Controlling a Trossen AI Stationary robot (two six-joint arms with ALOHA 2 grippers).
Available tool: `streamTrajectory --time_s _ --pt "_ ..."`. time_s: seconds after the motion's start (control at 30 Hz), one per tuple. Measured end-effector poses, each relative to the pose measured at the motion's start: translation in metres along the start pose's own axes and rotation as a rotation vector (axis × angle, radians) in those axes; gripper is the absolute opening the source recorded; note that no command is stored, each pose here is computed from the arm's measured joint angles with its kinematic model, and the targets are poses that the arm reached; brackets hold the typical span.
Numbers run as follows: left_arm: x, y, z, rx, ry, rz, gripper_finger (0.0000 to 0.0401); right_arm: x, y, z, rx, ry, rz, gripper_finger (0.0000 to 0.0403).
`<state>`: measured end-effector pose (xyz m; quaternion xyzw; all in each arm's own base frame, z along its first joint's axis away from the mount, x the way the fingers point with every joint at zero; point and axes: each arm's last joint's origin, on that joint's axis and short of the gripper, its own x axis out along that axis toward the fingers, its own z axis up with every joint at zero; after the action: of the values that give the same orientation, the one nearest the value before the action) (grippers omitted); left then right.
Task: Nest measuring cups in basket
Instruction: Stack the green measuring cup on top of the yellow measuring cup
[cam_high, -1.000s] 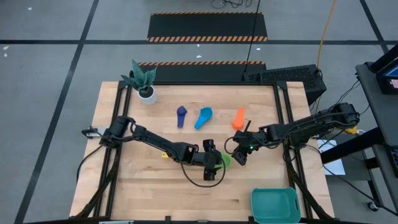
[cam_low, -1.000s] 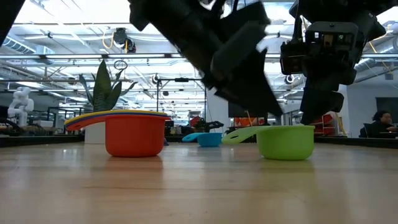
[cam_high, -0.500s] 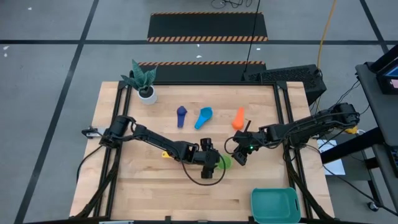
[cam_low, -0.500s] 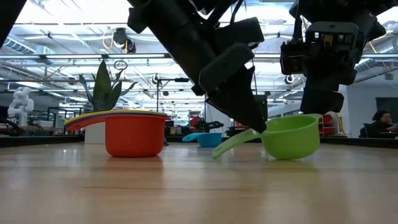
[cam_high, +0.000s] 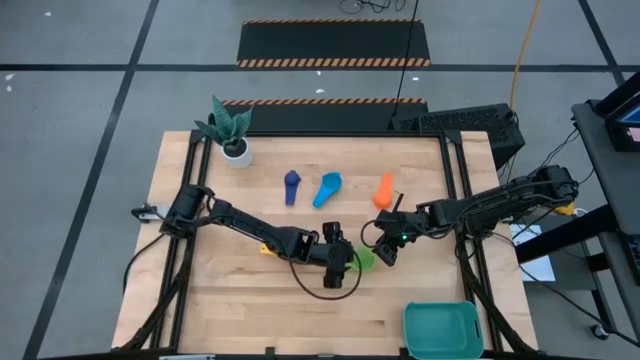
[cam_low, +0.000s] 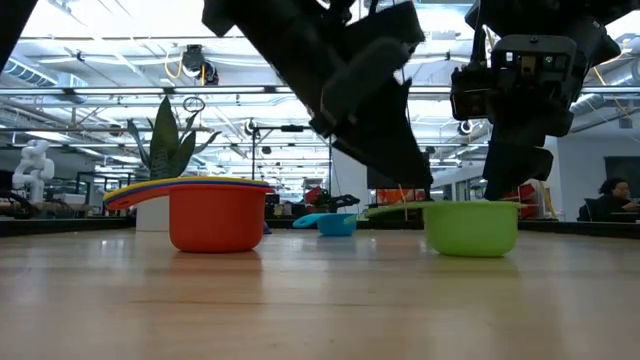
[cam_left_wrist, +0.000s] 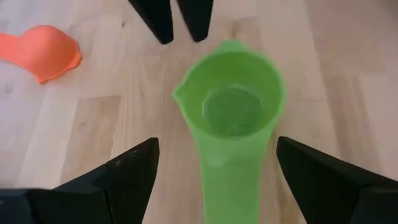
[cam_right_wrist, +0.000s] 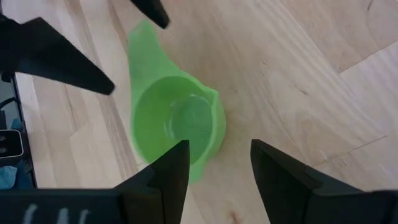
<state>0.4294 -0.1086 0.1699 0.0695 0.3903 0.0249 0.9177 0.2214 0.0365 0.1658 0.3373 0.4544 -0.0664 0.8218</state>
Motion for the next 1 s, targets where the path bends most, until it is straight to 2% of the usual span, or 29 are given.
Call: streamTrajectory --time_s 0.33,0.57,0.77,1.0 --pt "-0.007 -0.013 -0.003 0.004 0.027 -0.015 0.0328 0.000 0.000 0.000 0.001 0.005 -0.005 0.0162" --pt "-0.002 -0.011 -0.004 -0.055 0.026 -0.005 0.0328 0.000 -0.001 -0.001 0.001 0.008 -0.009 0.0162" --pt "0.010 -0.013 -0.014 -0.070 0.043 0.098 0.0328 0.000 -0.002 -0.001 -0.001 0.014 -0.017 0.0162" --pt "0.009 -0.021 -0.018 -0.062 0.044 0.102 0.0328 0.000 -0.001 -0.001 -0.005 0.012 -0.016 0.0162"
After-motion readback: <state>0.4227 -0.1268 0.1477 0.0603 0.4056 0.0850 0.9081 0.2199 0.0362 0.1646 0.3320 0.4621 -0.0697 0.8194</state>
